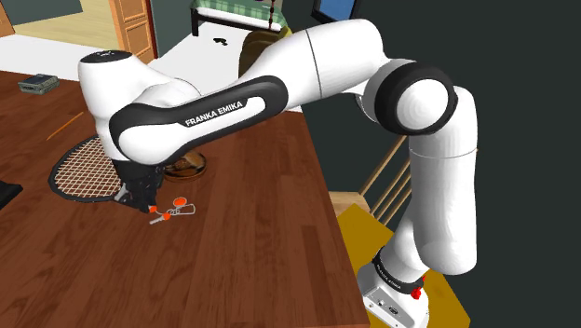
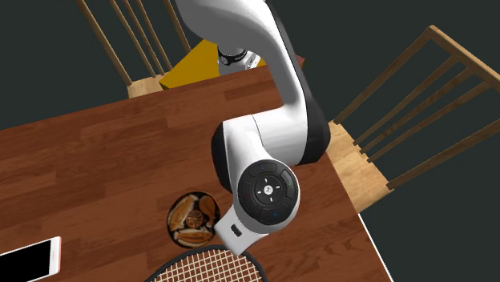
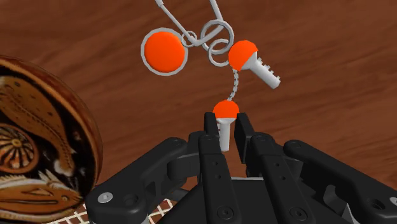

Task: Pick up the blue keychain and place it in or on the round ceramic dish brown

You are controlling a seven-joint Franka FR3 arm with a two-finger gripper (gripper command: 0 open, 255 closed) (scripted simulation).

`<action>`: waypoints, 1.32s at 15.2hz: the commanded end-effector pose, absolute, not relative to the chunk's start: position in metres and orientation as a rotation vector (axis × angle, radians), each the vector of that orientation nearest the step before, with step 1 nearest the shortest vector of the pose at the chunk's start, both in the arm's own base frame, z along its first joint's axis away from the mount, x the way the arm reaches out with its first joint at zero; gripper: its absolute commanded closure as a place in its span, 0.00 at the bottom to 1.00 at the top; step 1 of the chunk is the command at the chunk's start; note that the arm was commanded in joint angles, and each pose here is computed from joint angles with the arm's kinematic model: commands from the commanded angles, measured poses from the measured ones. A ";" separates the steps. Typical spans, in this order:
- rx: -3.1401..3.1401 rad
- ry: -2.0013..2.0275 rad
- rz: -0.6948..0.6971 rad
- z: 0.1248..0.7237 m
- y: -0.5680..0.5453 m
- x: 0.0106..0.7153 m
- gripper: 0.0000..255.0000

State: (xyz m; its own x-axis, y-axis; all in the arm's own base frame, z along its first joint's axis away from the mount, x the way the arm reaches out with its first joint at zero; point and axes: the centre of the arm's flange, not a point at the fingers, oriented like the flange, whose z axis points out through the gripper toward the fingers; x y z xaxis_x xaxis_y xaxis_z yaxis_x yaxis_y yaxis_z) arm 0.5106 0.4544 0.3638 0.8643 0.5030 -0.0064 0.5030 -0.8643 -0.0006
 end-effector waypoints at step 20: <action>3.032 0.818 -0.011 0.458 0.428 0.540 1.00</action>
